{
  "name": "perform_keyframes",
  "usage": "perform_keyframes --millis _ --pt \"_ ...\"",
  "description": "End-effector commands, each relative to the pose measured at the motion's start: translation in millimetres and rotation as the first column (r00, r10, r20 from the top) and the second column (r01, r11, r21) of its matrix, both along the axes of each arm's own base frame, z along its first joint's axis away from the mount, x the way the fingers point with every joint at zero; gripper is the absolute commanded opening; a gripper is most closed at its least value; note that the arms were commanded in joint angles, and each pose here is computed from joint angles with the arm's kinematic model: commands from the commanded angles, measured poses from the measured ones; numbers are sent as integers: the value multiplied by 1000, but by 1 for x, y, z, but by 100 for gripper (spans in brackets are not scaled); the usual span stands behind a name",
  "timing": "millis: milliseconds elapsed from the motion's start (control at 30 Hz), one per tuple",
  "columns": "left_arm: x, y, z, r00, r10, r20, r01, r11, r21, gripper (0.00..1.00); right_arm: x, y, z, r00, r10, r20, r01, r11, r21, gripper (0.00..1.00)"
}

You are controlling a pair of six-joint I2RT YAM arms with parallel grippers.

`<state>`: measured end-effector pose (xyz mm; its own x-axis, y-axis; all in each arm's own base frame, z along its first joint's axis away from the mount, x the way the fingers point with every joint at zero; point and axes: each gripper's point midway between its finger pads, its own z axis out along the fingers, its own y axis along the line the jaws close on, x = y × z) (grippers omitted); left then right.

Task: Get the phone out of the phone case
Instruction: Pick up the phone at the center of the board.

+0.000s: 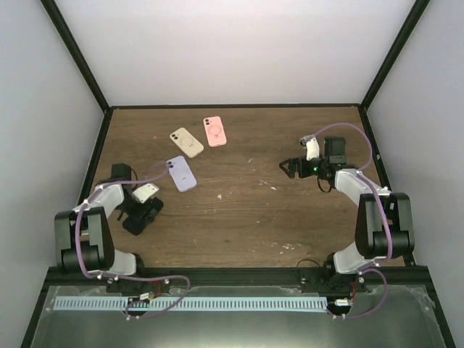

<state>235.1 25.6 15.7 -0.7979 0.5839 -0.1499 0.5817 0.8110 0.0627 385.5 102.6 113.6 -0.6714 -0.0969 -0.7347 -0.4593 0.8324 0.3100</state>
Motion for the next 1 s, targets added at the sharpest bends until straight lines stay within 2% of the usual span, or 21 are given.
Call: perform_keyframes --millis 0,167,400,533,633,733,867,900,967 --pt "6 -10 -7 1000 -10 -13 9 998 -60 100 2 9 15 999 46 28 -46 999 21 100" --pt "5 -14 -22 999 -26 -24 26 999 -20 89 0 14 21 997 69 46 -71 997 39 100" --pt "3 -24 -19 998 -36 -43 34 998 -58 69 -2 19 30 990 114 81 -118 992 47 100" --pt "9 -42 5 999 -54 -3 53 989 -141 61 -4 26 46 976 170 137 -179 983 50 100" --pt "19 -61 33 995 -77 59 88 975 -205 54 -12 42 66 947 265 180 -285 954 97 100" --pt "27 -83 66 983 -94 159 134 954 -269 52 -18 59 87 913 338 229 -369 923 110 100" --pt "27 -118 109 957 -147 248 232 904 -359 52 -30 84 118 822 450 350 -496 867 50 100" --pt "25 -125 116 954 -158 256 246 897 -367 51 -35 90 126 780 487 393 -534 845 12 100" --pt "22 -143 130 944 -197 264 289 880 -377 51 -50 103 138 642 592 488 -627 771 -111 100"
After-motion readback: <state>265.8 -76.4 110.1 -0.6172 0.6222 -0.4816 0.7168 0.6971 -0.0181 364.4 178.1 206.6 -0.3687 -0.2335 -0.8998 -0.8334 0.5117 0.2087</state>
